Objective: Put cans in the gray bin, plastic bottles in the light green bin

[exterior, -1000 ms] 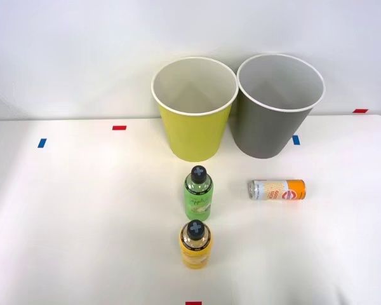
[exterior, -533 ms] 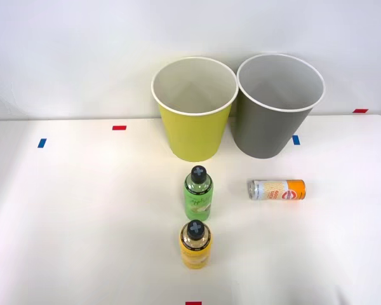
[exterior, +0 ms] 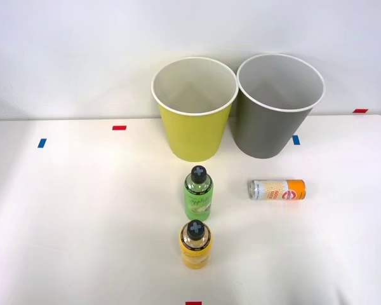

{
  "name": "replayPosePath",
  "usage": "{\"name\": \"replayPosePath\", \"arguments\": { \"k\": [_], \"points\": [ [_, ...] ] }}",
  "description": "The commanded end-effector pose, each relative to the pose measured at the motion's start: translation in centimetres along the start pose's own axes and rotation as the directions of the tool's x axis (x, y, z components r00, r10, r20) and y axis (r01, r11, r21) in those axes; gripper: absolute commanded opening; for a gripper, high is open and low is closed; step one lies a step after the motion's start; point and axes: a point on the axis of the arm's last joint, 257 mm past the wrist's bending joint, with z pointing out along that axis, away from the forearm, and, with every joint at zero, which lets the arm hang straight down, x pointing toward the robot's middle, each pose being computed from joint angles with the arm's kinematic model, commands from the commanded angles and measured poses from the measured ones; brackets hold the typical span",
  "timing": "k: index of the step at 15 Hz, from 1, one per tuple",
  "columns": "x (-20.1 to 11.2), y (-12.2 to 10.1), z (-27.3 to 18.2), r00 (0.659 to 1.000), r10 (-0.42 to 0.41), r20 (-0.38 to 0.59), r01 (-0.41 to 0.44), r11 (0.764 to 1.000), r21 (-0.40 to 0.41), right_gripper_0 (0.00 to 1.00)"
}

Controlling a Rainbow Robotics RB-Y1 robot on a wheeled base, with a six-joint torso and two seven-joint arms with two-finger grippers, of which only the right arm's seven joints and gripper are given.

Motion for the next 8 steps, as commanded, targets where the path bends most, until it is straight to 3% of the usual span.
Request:
{"name": "replayPosePath", "arguments": {
  "k": [1,8],
  "points": [
    [0.00,-0.01,0.00,1.000,0.000,0.000,0.000,1.000,0.000,1.00],
    [0.00,-0.01,0.00,1.000,0.000,0.000,0.000,1.000,0.000,1.00]
  ]
}}
